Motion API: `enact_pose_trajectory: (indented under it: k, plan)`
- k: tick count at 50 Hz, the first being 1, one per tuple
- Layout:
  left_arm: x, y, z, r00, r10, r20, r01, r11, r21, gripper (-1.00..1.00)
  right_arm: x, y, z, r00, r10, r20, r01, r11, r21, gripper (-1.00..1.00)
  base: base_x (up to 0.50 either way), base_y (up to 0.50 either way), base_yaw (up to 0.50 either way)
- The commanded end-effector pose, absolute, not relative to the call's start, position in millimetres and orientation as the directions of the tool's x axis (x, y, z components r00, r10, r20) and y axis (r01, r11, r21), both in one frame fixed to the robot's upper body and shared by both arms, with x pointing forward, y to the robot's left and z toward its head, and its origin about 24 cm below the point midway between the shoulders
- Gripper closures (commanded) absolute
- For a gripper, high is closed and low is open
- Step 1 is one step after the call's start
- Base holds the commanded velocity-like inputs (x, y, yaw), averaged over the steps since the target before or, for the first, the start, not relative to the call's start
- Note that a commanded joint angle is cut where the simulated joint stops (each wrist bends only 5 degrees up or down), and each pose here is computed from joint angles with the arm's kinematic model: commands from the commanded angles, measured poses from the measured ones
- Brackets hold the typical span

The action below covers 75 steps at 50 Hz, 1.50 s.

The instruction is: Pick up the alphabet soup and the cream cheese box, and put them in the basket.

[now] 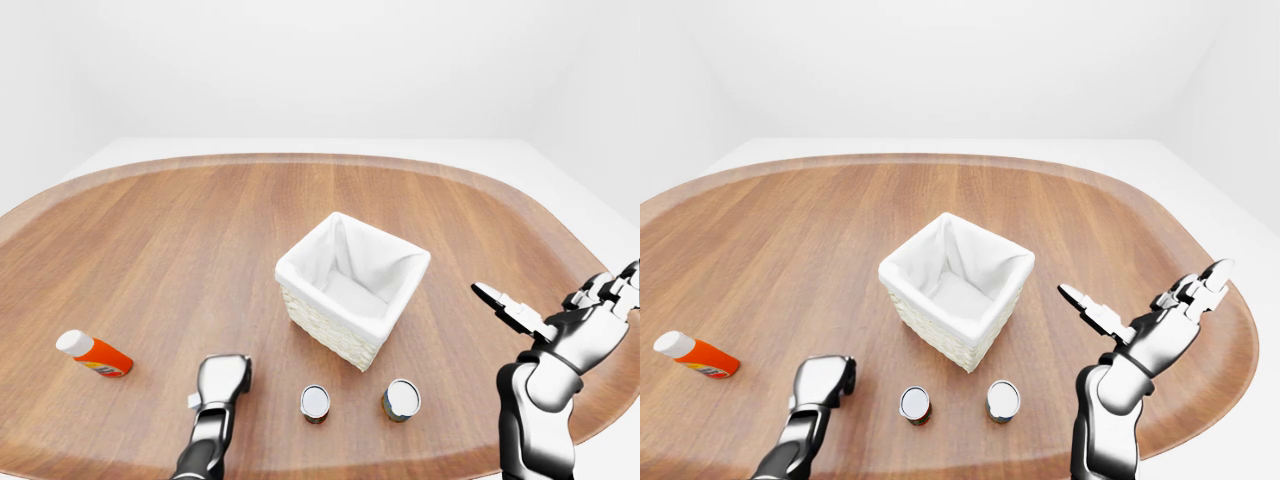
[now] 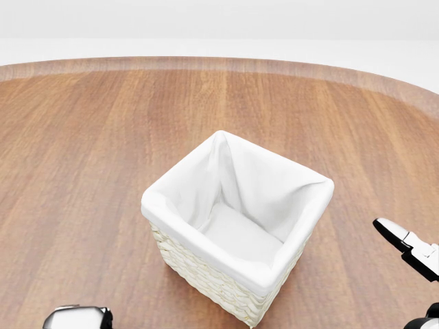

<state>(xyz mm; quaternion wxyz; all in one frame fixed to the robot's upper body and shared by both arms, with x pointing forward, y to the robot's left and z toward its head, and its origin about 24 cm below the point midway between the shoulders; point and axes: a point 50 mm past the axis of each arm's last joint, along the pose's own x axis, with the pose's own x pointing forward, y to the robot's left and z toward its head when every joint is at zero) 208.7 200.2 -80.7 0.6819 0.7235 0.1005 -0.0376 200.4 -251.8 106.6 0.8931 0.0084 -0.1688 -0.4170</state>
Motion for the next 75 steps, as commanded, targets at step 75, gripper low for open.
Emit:
enact_pose_trajectory:
  k: [75]
  plan:
    - [196.7, 208.0, 22.4, 0.931, 0.267, 0.249, -0.283, 0.1, 0.954, 1.0, 199.7, -251.5, 107.2, 0.595, -0.748, 0.294, 0.743, 0.652, 0.153, -1.0, 0.0, 0.0, 0.0]
